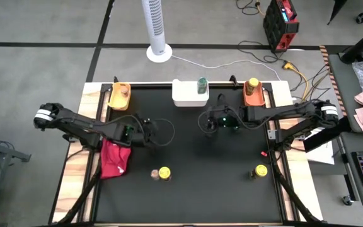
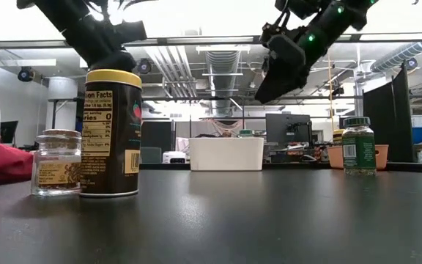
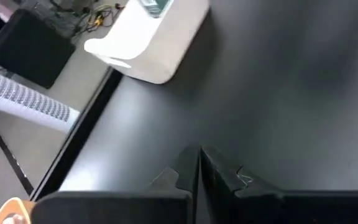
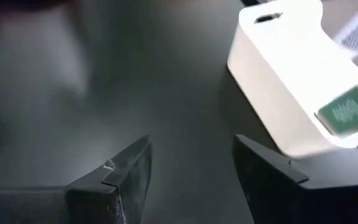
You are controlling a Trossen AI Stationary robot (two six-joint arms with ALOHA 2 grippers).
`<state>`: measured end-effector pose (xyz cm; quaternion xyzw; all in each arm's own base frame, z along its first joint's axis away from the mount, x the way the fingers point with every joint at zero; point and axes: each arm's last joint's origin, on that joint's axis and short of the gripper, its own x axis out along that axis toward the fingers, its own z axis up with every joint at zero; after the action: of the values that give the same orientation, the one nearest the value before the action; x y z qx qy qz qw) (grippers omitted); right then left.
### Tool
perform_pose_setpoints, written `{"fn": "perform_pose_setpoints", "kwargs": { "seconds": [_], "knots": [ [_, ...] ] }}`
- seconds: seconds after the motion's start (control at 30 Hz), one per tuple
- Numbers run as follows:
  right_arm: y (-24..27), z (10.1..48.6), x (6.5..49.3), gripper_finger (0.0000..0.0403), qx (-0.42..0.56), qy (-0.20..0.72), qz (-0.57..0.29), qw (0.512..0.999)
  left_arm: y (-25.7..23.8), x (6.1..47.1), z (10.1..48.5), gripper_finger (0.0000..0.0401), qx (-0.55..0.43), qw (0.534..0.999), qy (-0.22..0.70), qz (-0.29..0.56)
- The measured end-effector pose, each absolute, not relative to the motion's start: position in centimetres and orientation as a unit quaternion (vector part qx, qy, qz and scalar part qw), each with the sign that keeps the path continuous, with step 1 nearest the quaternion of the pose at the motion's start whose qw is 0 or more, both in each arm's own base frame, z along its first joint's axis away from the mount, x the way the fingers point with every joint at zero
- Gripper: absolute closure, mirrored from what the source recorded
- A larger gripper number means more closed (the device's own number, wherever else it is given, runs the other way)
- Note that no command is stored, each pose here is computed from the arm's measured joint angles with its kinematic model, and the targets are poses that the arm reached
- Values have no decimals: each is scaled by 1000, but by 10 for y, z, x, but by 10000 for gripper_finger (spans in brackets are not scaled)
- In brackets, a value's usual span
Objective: Sort spices by type
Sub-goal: Put the left dark brown spice bottle into the orange bin
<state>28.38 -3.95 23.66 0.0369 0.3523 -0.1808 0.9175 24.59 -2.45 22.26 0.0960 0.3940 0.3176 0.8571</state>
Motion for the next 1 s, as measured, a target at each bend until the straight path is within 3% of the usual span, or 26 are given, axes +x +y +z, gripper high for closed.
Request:
{"fn": "perform_pose_setpoints", "kwargs": {
  "seconds": [0.2, 0.5, 0.77, 1.0],
  "knots": [
    [-22, 261, 287, 207, 65, 374, -170, 909, -37, 245, 221, 401, 110, 866, 411, 263],
    [-2, 265, 287, 229, 30, 388, -131, 912, -48, 247, 237, 401, 10, 898, 413, 152],
    [15, 264, 286, 250, 25, 389, -106, 915, -68, 234, 253, 401, -77, 860, 496, 86],
    [18, 262, 286, 271, 22, 391, -102, 915, -104, 229, 265, 401, -75, 878, 471, 28]
  ]
}}
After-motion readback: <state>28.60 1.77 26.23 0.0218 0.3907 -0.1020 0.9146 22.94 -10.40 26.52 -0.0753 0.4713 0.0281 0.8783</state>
